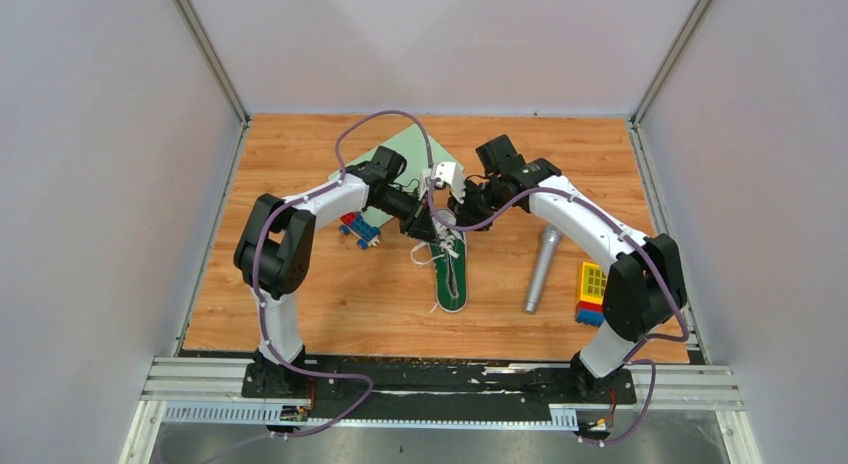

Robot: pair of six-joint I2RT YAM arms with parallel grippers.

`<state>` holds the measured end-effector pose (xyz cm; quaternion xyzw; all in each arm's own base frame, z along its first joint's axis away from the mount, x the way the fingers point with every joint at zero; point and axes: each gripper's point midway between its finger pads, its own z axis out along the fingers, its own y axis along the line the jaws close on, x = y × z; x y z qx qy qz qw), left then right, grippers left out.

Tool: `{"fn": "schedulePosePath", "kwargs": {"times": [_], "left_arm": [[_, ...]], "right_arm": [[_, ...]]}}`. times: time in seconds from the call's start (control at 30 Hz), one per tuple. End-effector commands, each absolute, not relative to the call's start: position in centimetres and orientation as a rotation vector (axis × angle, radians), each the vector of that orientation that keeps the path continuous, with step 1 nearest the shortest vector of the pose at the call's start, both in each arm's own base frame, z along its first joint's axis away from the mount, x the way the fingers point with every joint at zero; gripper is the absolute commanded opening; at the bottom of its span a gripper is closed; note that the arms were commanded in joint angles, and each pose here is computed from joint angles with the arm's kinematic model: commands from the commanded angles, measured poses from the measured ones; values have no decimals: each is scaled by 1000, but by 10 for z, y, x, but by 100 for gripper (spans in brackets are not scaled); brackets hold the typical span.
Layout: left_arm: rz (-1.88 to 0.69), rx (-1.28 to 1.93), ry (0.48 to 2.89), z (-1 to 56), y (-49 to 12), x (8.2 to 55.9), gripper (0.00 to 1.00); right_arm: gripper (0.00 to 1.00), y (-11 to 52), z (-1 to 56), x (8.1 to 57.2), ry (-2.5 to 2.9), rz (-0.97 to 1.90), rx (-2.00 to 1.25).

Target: Tie the shoes

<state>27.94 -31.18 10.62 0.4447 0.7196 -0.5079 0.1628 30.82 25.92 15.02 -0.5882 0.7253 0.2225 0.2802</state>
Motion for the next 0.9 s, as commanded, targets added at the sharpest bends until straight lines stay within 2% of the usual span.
{"fn": "schedulePosePath", "kwargs": {"times": [0.0, 0.27, 0.53, 0.6, 0.67, 0.73, 0.87], "left_arm": [[-1308, 1210, 2016, 126, -310, 306, 1], [-1529, 1030, 2046, 124, -322, 293, 0], [-1546, 1025, 2028, 126, -322, 290, 0], [-1517, 1049, 2015, 126, -321, 291, 0], [-1489, 1069, 2013, 125, -319, 291, 0], [-1467, 1098, 1998, 123, -317, 290, 0], [-1439, 1129, 1957, 124, -315, 289, 0]], "right_arm": [[6, 277, 177, 267, 1768, 866, -1630], [5, 320, 139, 265, 1782, 1029, -1650], [8, 316, 104, 284, 1819, 853, -1712], [14, 307, 99, 287, 1824, 785, -1731], [28, 298, 101, 286, 1815, 758, -1741], [37, 291, 109, 282, 1804, 747, -1754], [48, 276, 132, 278, 1820, 769, -1738]]}}
